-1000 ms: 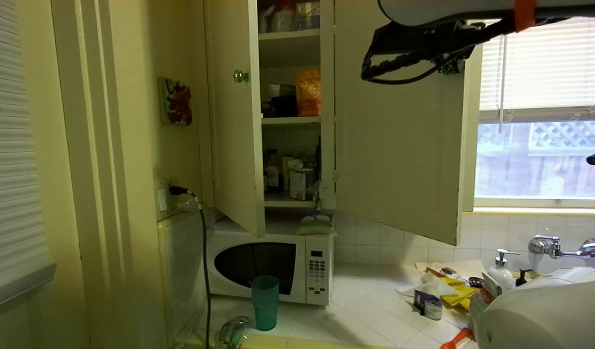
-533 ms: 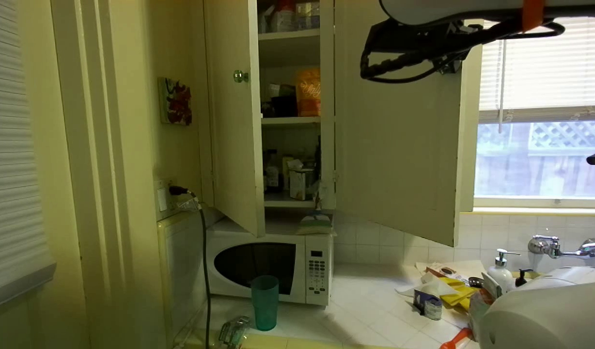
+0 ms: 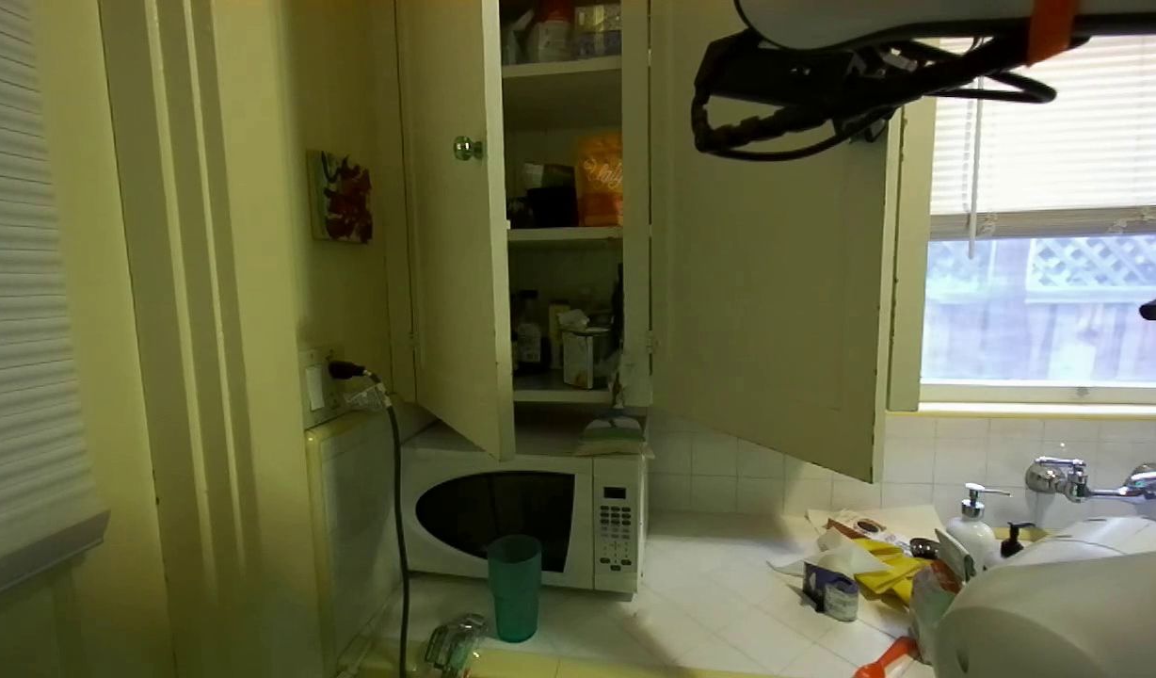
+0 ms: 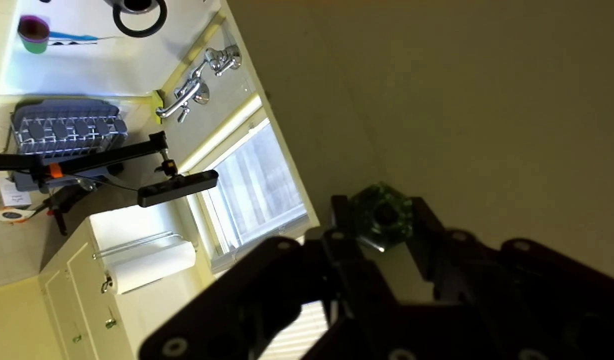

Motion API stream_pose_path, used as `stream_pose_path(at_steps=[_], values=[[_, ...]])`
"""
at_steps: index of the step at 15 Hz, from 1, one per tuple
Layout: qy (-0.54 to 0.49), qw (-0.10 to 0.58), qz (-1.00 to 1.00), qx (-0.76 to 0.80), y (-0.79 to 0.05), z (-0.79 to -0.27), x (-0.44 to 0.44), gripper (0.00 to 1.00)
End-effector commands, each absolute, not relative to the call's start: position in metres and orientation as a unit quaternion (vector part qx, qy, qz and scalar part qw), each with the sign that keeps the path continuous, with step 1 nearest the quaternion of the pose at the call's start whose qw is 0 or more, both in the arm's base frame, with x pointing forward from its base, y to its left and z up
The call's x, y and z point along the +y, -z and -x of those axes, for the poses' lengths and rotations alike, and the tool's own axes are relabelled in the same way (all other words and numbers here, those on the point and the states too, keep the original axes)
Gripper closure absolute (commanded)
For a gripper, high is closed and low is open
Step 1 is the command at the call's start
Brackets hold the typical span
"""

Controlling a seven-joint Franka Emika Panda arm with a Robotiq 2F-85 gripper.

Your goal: Open the cabinets

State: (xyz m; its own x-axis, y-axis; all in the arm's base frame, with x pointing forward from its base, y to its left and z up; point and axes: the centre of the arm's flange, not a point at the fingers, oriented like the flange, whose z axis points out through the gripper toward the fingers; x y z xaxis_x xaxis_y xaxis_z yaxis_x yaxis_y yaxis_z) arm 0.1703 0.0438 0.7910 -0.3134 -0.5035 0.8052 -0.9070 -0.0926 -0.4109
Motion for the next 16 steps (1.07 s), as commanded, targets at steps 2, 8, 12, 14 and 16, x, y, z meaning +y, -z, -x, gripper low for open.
stream_pose_path(at_steps=[2,8,12,14,16], values=[[-0.505,0.135,-0.581,-0.624,-0.749,-0.232,0.055,0.92],[-0.519,0.110,-0.565,-0.632,-0.747,-0.229,0.064,0.92],[-0.521,0.093,-0.556,-0.641,-0.747,-0.228,0.070,0.92],[-0.523,0.085,-0.551,-0.645,-0.747,-0.228,0.074,0.92],[-0.525,0.079,-0.547,-0.648,-0.748,-0.228,0.081,0.92]])
